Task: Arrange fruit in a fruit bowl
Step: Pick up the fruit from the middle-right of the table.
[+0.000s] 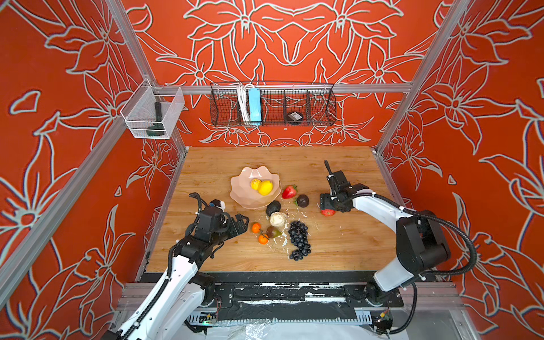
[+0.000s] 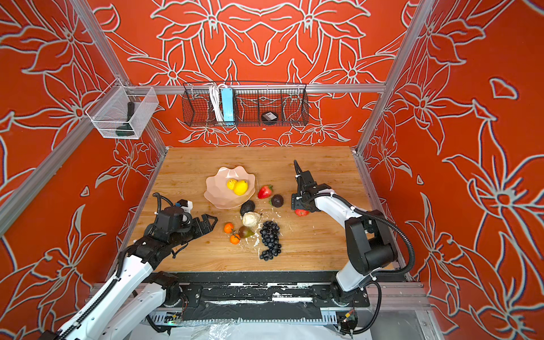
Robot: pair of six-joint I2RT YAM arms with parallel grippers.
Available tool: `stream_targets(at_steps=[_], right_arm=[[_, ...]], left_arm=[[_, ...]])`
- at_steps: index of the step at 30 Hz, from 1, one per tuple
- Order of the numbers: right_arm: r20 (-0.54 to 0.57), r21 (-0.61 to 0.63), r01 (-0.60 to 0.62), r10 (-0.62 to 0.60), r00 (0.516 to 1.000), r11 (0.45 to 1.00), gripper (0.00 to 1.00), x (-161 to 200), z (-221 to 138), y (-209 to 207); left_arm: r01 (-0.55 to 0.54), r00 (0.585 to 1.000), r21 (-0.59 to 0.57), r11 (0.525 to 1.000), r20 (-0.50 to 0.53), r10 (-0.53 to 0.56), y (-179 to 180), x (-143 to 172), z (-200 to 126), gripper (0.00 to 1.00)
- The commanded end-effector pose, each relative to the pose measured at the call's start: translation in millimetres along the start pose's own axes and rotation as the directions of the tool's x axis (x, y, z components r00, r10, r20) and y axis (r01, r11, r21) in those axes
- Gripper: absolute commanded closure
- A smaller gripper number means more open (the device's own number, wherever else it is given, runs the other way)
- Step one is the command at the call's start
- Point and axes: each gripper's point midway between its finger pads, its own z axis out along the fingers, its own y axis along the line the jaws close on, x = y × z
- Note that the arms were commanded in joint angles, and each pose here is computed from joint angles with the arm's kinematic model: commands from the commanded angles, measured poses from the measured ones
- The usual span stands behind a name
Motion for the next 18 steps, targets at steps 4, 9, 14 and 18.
stream_targets(at_steps=[4, 9, 14, 18], right_arm=[[-0.033, 0.000, -0.024, 0.024, 0.999, 1.000, 0.20, 9.4, 16.9, -0.5], [-0.050, 0.006, -0.001, 0.001, 0.999, 1.000, 0.26, 14.6, 23.4, -1.3], [-0.057, 0.010, 0.008, -0.007, 0.998, 1.000, 0.31, 18.4, 26.2, -2.5], [-0.066, 0.010, 0.015, -0.014, 0.998, 1.000, 0.33, 20.8, 27.8, -2.0]], left_arm=[[-0.006, 1.000, 0.001, 1.000, 0.009, 0.006, -0.4, -0.7, 0.8, 0.02], [-0.003, 1.000, -0.001, 1.000, 0.004, 0.003, 0.1, 0.0, 1.8, 0.02], [-0.002, 1.000, 0.002, 1.000, 0.002, 0.002, -1.2, -0.8, 2.3, 0.02], [-0.001, 1.000, 0.002, 1.000, 0.002, 0.001, -1.7, -1.5, 3.0, 0.02]])
